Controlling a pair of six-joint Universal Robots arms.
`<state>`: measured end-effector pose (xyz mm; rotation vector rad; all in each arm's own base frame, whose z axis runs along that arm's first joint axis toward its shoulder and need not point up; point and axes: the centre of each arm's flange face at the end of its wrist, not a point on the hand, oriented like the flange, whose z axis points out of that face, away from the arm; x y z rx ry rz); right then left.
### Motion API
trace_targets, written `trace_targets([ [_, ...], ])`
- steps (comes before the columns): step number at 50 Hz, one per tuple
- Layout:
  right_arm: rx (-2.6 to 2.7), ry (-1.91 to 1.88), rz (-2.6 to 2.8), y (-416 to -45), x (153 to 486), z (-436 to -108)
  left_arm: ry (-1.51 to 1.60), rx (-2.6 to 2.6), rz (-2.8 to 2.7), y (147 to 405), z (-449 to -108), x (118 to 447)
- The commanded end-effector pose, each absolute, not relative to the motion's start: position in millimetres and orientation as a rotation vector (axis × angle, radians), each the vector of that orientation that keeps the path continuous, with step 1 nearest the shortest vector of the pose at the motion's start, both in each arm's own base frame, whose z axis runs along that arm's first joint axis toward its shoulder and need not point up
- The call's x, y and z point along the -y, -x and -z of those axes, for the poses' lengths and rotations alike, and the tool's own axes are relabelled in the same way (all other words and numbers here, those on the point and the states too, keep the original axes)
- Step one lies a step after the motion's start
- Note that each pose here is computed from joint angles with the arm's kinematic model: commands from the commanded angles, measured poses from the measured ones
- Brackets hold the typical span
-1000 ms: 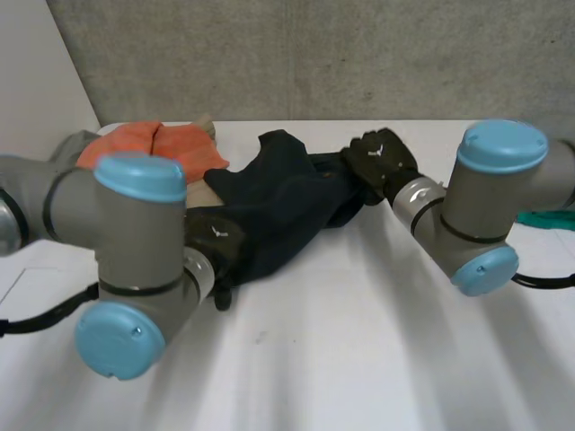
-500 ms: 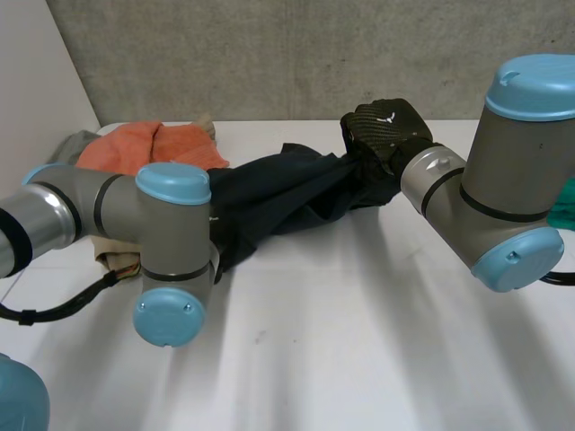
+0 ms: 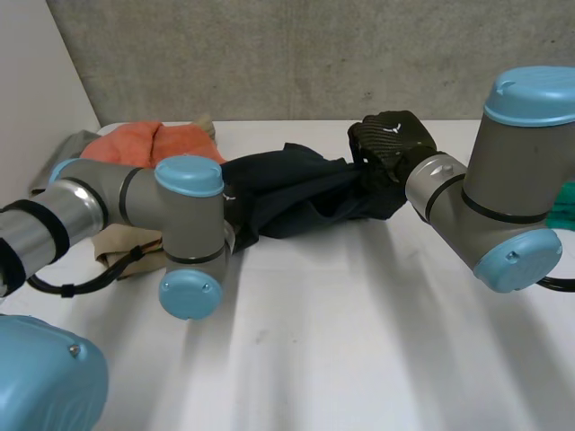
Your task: Fold the laundry.
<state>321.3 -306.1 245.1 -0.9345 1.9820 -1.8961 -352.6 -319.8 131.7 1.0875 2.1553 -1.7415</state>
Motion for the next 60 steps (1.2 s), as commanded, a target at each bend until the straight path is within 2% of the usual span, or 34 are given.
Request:
trace_targets([
  [1,-1.994,0.923,1.906,-317.2,314.1,-243.7,-1.186,-2.044,1.756,365.4,-129.5,327.6],
  [6,-1.993,0.915,1.919,-314.8,316.5,-247.9,-1.188,-2.018,1.755,363.1,-142.3,331.7],
  [10,-1.984,0.910,1.920,-315.2,312.9,-253.9,-1.097,-2.068,1.809,348.6,-184.3,327.6],
  [16,-1.927,0.877,1.930,-311.8,290.3,-289.7,-0.754,-2.128,2.166,300.2,-305.1,305.1],
  [20,-1.871,0.844,1.958,-309.7,278.6,-312.3,-0.673,-2.116,2.304,276.9,-346.4,289.6],
  [24,-1.832,0.801,1.991,-303.0,270.8,-331.5,-0.680,-2.137,2.353,262.3,-363.2,274.0],
  [27,-1.825,0.811,1.979,-302.8,263.9,-332.5,-0.726,-2.185,2.325,259.4,-355.5,269.8],
  [31,-1.850,0.823,1.943,-306.7,261.5,-320.3,-0.809,-2.287,2.236,261.7,-327.9,269.0],
  [35,-1.942,0.857,1.845,-319.6,270.0,-280.6,-0.864,-2.488,1.989,264.4,-272.1,267.6],
  [39,-1.996,0.884,1.820,-330.8,265.9,-262.0,-0.821,-2.634,1.800,259.1,-235.9,257.1],
  [49,-1.977,0.835,1.897,-331.9,262.1,-275.3,-0.637,-2.845,1.638,235.1,-212.7,226.3],
  [55,-1.952,0.798,1.948,-333.5,264.7,-279.5,-0.507,-2.866,1.601,215.5,-205.2,231.1],
  [60,-1.943,0.749,1.997,-333.3,268.1,-283.6,-0.594,-2.976,1.529,218.2,-195.0,221.8],
])
